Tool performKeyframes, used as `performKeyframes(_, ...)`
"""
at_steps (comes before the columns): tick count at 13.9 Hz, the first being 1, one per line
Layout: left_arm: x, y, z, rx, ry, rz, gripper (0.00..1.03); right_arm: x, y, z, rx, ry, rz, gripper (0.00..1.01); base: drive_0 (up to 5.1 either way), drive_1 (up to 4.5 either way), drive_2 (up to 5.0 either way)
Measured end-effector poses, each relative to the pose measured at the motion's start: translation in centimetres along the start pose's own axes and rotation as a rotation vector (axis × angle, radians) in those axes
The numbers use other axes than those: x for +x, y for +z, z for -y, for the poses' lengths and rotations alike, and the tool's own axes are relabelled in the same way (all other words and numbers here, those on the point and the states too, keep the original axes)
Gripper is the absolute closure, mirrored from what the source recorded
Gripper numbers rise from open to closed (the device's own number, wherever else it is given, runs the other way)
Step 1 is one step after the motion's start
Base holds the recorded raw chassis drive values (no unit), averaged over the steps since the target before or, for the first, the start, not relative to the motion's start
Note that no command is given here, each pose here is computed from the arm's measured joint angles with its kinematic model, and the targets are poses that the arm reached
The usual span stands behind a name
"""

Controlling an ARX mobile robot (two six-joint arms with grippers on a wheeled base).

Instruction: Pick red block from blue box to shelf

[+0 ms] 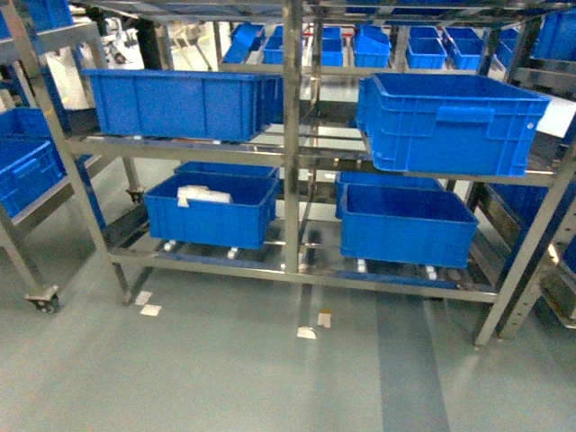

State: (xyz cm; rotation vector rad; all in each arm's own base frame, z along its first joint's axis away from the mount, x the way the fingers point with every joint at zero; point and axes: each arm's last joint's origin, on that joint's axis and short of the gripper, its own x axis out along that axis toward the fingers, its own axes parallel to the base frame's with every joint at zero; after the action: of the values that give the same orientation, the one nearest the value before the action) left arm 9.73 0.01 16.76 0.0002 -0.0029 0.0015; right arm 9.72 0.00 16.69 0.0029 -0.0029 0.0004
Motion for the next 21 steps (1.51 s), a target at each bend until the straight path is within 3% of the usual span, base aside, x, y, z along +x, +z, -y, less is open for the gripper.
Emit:
performKeyframes(8,0.00,0.00,0.00,0.000,0.000,0.000,0.05,0.00,0.00,0.00,0.000,0.000,0.000,0.63,-1.5,-1.45,-1.5)
performKeyframes(17,0.00,0.00,0.01,0.000,-0.001,0.000,0.05,0.00,0.00,0.00,0.000,0.000,0.000,0.63,-0.1,-0.07,-0.1)
performKeyframes(21,0.00,0.01,0.01,0.000,-0.001,0.001,0.05,0.00,0.01,0.00,0.000,0.000,0.001,0.63,0.0,4.18,-4.1)
